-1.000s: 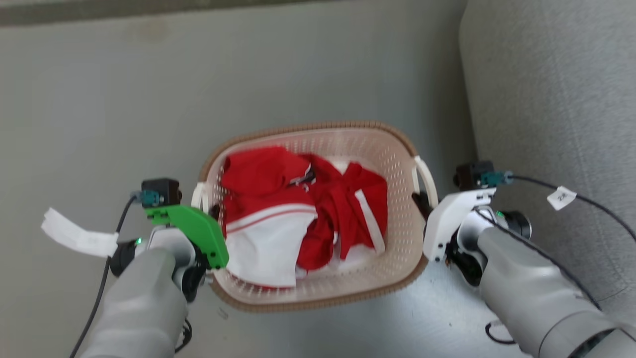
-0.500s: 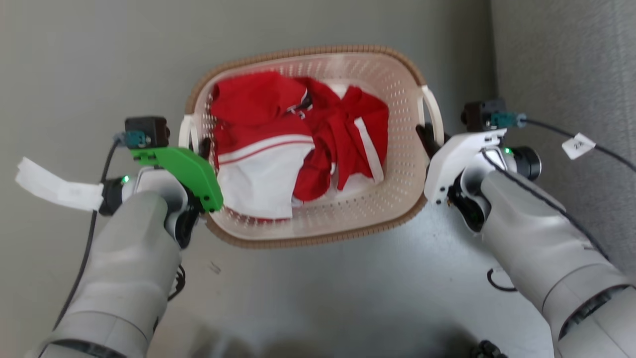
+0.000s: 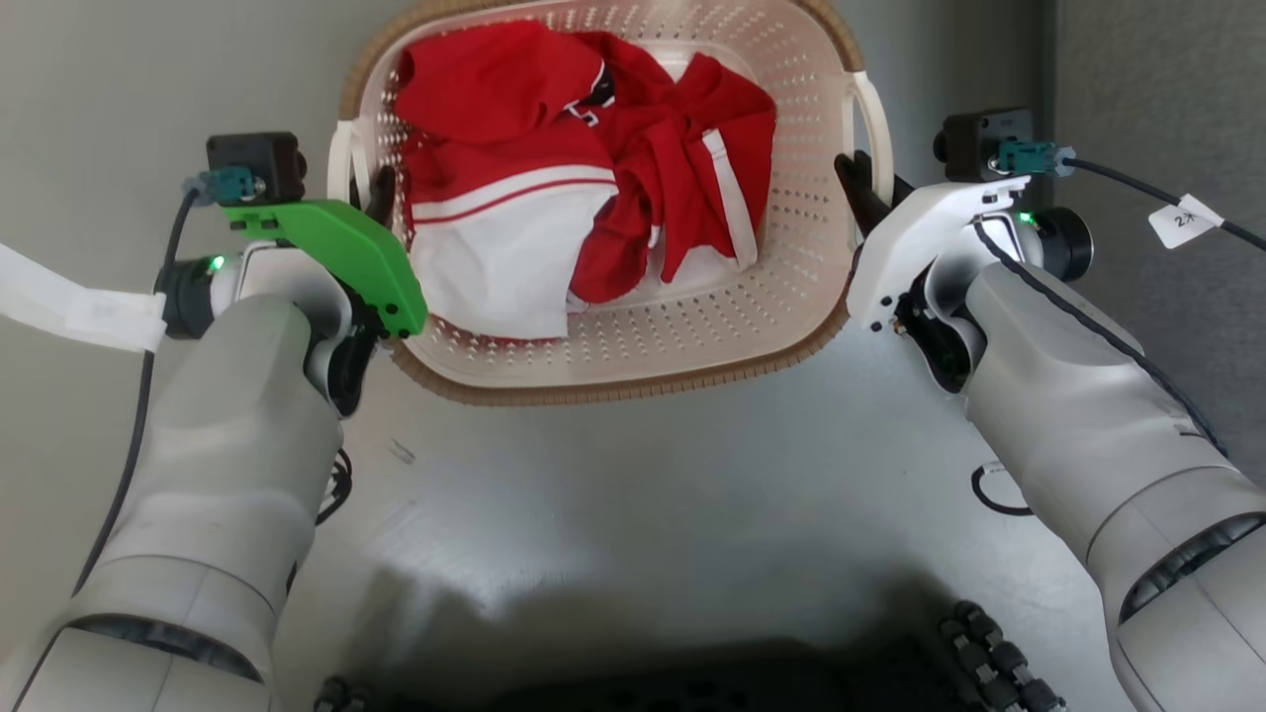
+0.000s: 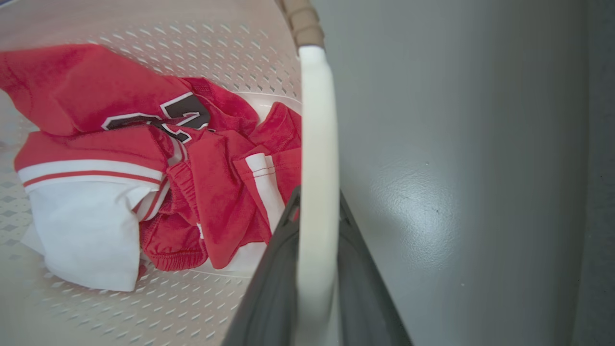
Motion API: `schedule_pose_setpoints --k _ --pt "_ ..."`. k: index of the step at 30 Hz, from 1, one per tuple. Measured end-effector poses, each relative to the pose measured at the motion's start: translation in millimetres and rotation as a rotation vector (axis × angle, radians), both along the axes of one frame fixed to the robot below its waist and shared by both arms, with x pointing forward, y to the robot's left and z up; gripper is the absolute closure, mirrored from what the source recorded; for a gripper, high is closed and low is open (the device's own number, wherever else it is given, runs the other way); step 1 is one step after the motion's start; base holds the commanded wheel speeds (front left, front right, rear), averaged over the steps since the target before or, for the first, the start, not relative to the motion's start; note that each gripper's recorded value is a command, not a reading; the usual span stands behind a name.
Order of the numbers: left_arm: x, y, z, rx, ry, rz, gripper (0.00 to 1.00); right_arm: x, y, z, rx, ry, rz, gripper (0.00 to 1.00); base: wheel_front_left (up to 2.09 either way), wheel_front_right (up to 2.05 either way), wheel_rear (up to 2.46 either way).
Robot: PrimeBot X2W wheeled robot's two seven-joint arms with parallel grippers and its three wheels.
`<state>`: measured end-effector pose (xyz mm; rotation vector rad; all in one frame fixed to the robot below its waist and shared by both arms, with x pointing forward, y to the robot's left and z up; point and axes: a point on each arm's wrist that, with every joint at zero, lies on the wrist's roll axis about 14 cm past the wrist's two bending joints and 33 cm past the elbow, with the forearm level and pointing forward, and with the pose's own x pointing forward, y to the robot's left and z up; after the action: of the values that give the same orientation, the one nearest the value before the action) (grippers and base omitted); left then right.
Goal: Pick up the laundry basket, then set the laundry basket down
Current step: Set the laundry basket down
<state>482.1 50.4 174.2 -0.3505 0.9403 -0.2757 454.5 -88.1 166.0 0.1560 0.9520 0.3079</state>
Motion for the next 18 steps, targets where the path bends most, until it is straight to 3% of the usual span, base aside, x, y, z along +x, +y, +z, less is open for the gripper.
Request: schedule_pose_setpoints --k 9,18 --pt "-10 1 -40 0.015 0.049 -0.006 1.0 -8 -1 -35 -0.005 0.051 0.003 1.0 0.0 0.0 0.0" --pt "-12 4 -54 0.026 0.053 -0.001 1.0 -3 0 -44 -0.003 0.033 -0.004 1.0 0.0 0.0 0.0"
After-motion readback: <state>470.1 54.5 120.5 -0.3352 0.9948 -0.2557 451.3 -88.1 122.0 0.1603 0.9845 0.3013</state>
